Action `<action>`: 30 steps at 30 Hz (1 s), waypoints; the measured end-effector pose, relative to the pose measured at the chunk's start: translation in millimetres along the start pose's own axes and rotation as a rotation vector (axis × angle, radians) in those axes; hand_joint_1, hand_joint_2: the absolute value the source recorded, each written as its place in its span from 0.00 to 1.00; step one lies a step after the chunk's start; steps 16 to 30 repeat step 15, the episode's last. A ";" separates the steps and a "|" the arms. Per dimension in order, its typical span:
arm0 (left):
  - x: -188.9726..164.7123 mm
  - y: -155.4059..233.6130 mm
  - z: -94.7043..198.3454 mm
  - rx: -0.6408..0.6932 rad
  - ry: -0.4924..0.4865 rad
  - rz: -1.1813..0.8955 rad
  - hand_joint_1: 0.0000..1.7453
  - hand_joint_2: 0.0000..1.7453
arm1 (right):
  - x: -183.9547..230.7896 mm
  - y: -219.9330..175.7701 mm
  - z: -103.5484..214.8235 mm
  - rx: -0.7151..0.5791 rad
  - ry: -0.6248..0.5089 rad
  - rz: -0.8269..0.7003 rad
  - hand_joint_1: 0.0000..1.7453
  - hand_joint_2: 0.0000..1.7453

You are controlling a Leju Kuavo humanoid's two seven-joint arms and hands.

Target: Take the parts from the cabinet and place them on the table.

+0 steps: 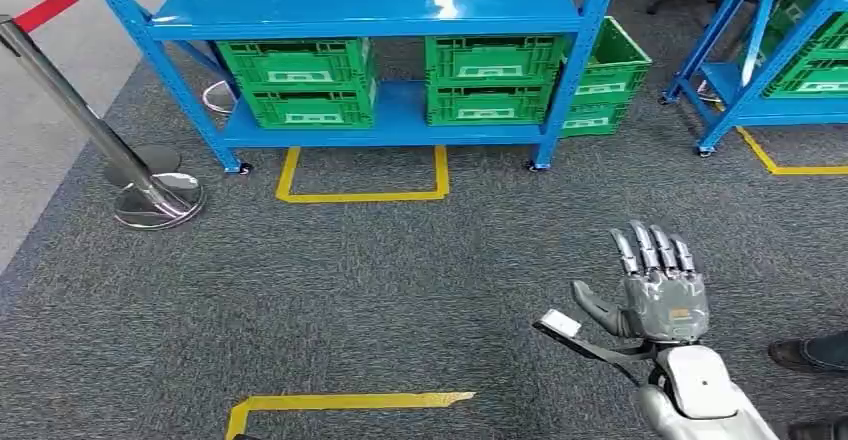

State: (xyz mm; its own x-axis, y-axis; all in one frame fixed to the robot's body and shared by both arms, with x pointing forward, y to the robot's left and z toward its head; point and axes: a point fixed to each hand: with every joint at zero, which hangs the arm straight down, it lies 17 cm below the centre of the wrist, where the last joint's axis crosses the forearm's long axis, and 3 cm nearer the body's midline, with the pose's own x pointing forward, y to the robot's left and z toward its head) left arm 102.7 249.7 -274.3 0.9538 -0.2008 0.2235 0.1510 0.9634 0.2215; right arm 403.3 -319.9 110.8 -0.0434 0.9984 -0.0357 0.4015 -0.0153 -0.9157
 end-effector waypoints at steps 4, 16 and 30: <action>0.1 0.6 -0.2 0.000 -0.001 -0.004 0.00 0.00 | 2.3 0.5 0.8 0.001 0.003 -0.008 0.00 0.00; -4.8 -1.3 0.5 0.001 0.020 -0.006 0.00 0.00 | -3.1 3.8 7.4 0.014 0.021 -0.012 0.00 0.00; -4.8 -1.3 0.5 0.001 0.020 -0.006 0.00 0.00 | -3.1 3.8 7.4 0.014 0.021 -0.012 0.00 0.00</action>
